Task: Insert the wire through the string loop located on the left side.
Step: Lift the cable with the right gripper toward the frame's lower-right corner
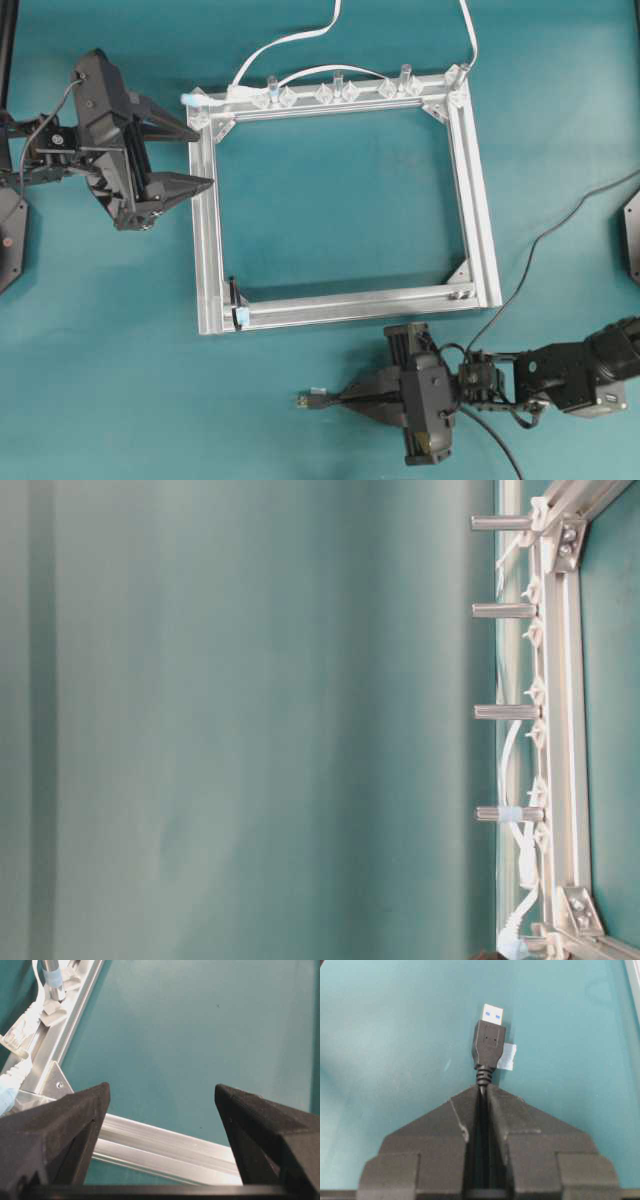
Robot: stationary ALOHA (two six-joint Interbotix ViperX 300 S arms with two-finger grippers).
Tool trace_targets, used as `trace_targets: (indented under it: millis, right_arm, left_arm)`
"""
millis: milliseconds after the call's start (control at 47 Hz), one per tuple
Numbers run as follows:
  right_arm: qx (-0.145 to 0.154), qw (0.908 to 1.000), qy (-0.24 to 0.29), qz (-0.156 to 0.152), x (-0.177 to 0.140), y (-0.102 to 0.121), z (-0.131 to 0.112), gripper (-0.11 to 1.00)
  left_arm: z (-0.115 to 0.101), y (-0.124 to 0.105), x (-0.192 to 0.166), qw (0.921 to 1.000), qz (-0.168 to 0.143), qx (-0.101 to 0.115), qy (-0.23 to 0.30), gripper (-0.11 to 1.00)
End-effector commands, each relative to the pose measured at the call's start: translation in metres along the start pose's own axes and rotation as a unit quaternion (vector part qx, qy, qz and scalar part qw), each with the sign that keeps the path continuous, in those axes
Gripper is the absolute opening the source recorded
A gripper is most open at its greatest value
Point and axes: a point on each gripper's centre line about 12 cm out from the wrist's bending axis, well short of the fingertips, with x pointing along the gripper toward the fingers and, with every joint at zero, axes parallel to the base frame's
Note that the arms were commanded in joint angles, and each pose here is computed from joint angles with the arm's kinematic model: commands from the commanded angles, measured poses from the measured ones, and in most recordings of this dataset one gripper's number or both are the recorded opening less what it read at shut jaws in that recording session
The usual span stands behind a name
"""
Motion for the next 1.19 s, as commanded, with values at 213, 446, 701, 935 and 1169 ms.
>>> trace_targets:
  millis: [213,446,701,935,1169]
  right_arm:
    - [-0.001,0.9998,-0.018,0.007,-0.016,-0.001,0.022,0.07]
    - [-0.009,0.9998,-0.012,0.010,-0.023,-0.003,0.029,0.07]
    - [-0.029,0.9994,-0.015,0.014,-0.031,-0.006,0.041,0.07]
    - [-0.033,0.9989,-0.029,0.015,-0.040,-0.010,0.054,0.07]
    - [-0.029,0.9988,-0.038,0.014,-0.042,-0.012,0.061,0.07]
  left_arm:
    - [0.003,-0.001,-0.001,1.0000,-0.003,0.004,-0.007,0.88]
    - [0.003,-0.001,-0.002,1.0000,-0.003,0.004,-0.008,0.88]
    - [0.003,-0.001,-0.002,1.0000,-0.003,0.003,-0.008,0.88]
    - [0.003,-0.001,-0.001,1.0000,-0.003,0.003,-0.007,0.88]
    - [0.004,-0.002,-0.002,0.9999,-0.004,0.004,-0.009,0.88]
